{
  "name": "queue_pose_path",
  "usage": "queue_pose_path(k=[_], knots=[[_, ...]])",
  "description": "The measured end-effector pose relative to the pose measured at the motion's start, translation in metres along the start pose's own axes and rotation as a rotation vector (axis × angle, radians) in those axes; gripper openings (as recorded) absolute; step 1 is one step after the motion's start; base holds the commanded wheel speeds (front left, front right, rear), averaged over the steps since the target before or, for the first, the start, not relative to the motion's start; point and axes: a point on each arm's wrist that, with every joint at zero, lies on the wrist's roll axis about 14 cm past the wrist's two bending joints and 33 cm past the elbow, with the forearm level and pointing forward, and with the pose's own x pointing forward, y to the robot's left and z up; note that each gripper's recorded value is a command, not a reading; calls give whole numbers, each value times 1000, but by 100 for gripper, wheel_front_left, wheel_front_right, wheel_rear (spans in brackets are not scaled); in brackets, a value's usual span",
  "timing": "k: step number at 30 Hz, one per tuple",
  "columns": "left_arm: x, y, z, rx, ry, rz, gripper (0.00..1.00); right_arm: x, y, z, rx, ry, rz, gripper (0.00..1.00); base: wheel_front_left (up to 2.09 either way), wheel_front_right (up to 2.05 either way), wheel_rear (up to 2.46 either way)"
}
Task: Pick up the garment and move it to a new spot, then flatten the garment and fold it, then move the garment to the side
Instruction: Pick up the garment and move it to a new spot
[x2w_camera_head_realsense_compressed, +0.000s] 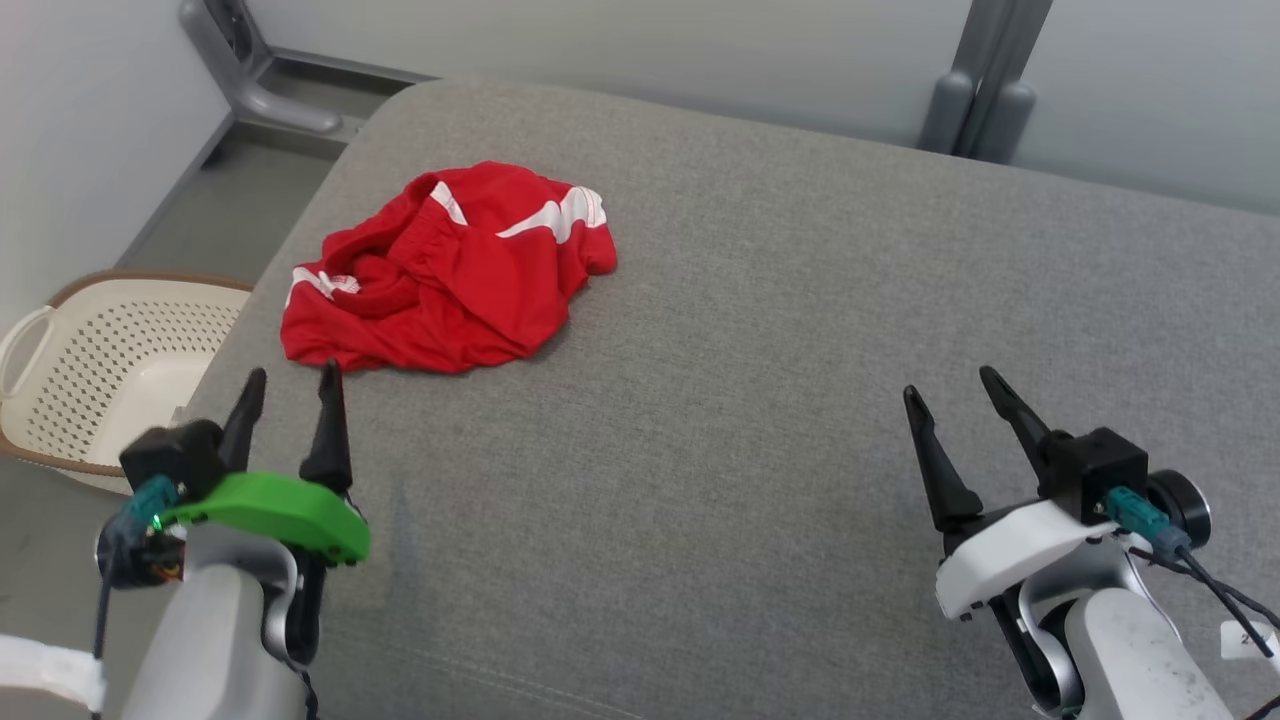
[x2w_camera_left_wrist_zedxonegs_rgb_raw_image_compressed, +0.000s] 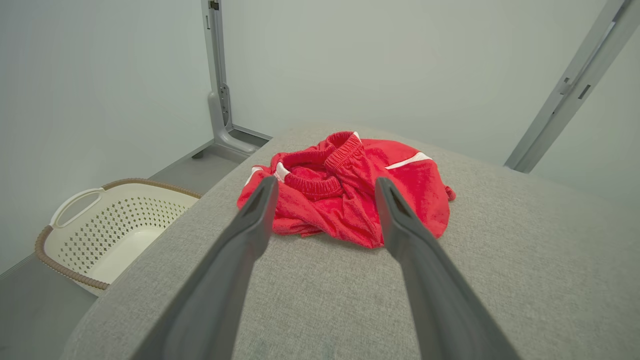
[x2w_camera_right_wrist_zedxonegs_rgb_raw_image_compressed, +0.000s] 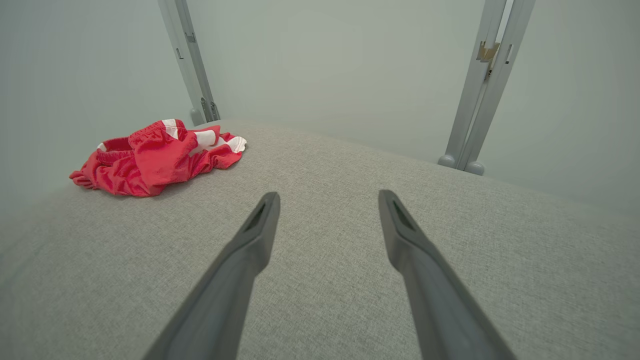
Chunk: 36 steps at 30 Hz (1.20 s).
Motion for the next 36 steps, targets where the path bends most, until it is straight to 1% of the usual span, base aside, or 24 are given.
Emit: queue_pose_path(k=[3, 8, 11, 15, 18, 21, 24, 25, 26, 27, 29, 31, 33, 36], knots=[[31, 1, 4, -13, 31, 10, 100, 7, -5, -2, -8, 8, 9, 100, 0, 0, 0], [81, -3, 8, 2, 85, 11, 100, 19, -20, -6, -27, 18, 11, 100, 0, 0, 0], [107, -6, -1, -7, 139, 16, 100, 27, -28, -10, -44, 26, 22, 100, 0, 0, 0], [134, -7, -24, -8, 233, 31, 100, 32, -40, -22, -52, 47, 22, 100, 0, 0, 0], [149, -5, -51, -9, 331, 50, 100, 32, -50, -35, -43, 69, 8, 100, 0, 0, 0], [154, 0, -83, -15, 438, 84, 100, 28, -59, -50, -33, 105, -10, 100, 0, 0, 0], [154, -5, -114, -41, 540, 100, 100, 22, -69, -62, -26, 134, -36, 100, 0, 0, 0], [155, -8, -122, -41, 567, 94, 50, 19, -72, -65, -25, 144, -47, 100, 0, 0, 0], [155, -11, -128, -42, 583, 92, 18, 17, -75, -67, -24, 150, -56, 100, 0, 0, 0], [155, -13, -132, -40, 596, 87, 0, 15, -77, -70, -20, 158, -65, 100, 0, 0, 0], [158, -18, -134, -33, 603, 75, 0, 11, -80, -71, -13, 160, -80, 100, 0, 0, 0], [162, -23, -128, -13, 574, 55, 0, 8, -79, -69, -6, 154, -87, 100, 0, 0, 0], [167, -31, -116, 1, 529, 27, 0, 5, -78, -65, -3, 144, -92, 100, 0, 0, 0], [179, -51, -84, 36, 422, -40, 0, 1, -73, -56, 8, 121, -98, 100, 0, 0, 0]])
